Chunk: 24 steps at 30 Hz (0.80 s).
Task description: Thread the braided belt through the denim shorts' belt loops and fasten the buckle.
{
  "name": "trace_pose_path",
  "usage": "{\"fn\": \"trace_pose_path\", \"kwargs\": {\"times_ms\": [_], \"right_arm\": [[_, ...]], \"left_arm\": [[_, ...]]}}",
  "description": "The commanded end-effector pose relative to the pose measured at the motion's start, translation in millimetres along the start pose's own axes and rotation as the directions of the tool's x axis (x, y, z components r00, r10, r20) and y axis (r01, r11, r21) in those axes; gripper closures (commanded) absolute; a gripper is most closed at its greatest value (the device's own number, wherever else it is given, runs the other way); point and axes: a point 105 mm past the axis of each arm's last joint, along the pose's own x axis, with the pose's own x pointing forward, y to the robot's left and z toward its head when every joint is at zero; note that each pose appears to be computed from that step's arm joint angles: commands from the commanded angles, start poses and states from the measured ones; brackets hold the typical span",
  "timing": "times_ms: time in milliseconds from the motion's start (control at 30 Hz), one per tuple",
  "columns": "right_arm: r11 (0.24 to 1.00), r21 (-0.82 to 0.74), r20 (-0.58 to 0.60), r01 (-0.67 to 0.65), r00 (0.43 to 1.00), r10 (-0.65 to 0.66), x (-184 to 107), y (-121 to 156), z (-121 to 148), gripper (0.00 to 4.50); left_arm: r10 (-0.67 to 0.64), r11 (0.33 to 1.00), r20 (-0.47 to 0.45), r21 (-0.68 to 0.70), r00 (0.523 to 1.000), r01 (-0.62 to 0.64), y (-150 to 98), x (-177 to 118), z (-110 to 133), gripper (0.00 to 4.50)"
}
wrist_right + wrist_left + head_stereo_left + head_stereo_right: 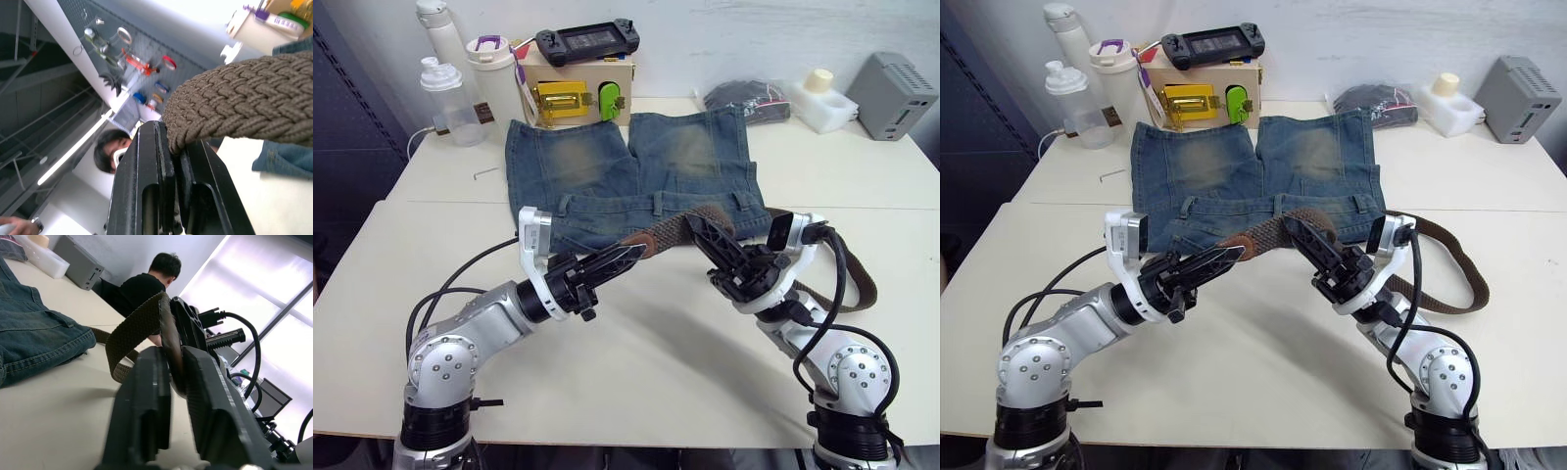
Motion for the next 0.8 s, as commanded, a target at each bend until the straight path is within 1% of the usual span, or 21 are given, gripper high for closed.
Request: {"fn": "trace_pose_path", "kwargs": {"times_ms": [33,67,100,133,167,200,267,333,367,400,433,467,500,533,600,633,767,800], "right_arm": [[0.999,-0.026,0.063,-0.035,0.997,0.037,-2,10,17,4.5],[0.999,-0.032,0.096,-0.011,0.995,0.014,-5,6,24,4.5],[0.999,-0.038,0.123,0.006,0.992,-0.001,-7,4,31,4.5],[0.999,-0.043,0.157,0.023,0.988,-0.016,-9,1,38,4.5],[0.998,-0.043,0.192,0.039,0.981,-0.03,-13,-1,45,4.5],[0.998,-0.047,0.218,0.048,0.975,-0.037,-16,-2,52,4.5],[0.997,-0.058,0.252,0.055,0.967,-0.038,-22,0,62,4.5],[0.996,-0.068,0.261,0.058,0.965,-0.038,-24,2,65,4.5],[0.996,-0.069,0.265,0.055,0.964,-0.035,-24,3,67,4.5],[0.996,-0.069,0.268,0.053,0.963,-0.033,-24,4,67,4.5],[0.996,-0.071,0.266,0.05,0.964,-0.03,-24,6,67,4.5],[0.996,-0.077,0.259,0.044,0.966,-0.022,-23,8,66,4.5],[0.996,-0.082,0.255,0.039,0.967,-0.017,-21,11,65,4.5],[0.996,-0.084,0.254,0.037,0.967,-0.015,-20,13,64,4.5],[0.995,-0.09,0.252,0.032,0.968,-0.008,-19,16,63,4.5],[0.995,-0.092,0.252,0.031,0.968,-0.007,-18,17,61,4.5],[0.995,-0.095,0.255,0.03,0.967,-0.005,-16,21,58,4.5],[0.995,-0.097,0.255,0.033,0.967,-0.007,-15,21,57,4.5]], "left_arm": [[0.006,0.992,-0.089,0.124,0.996,0.005,3,4,-5,2.01],[0.04,0.981,-0.13,0.195,0.991,-0.014,12,4,-8,1.64],[0.072,0.964,-0.165,0.264,0.984,-0.027,20,4,-11,1.11],[0.127,0.93,-0.202,0.365,0.971,-0.046,33,5,-14,0.67],[0.212,0.871,-0.231,0.486,0.95,-0.076,53,5,-16,0.67],[0.285,0.786,-0.252,0.614,0.925,-0.076,70,7,-16,0.67],[0.396,0.56,-0.292,0.828,0.871,0.023,101,10,-18,0.67],[0.448,0.413,-0.305,0.904,0.84,0.108,120,12,-17,0.67],[0.464,0.369,-0.303,0.92,0.833,0.129,129,15,-16,0.67],[0.468,0.344,-0.302,0.928,0.831,0.144,134,16,-15,0.67],[0.504,0.283,-0.264,0.95,0.822,0.132,146,20,-6,0.67],[0.559,0.231,-0.254,0.962,0.789,0.146,161,22,-2,0.67],[0.607,0.167,-0.221,0.975,0.763,0.149,173,22,5,0.67],[0.627,0.135,-0.203,0.979,0.752,0.152,180,24,10,0.67],[0.634,0.095,-0.16,0.987,0.756,0.129,186,28,18,1.19],[0.627,0.099,-0.174,0.985,0.759,0.145,187,28,16,1.48],[0.619,0.119,-0.218,0.976,0.755,0.184,191,25,5,3.25],[0.62,0.125,-0.225,0.974,0.752,0.189,192,23,2,3.57]]}}
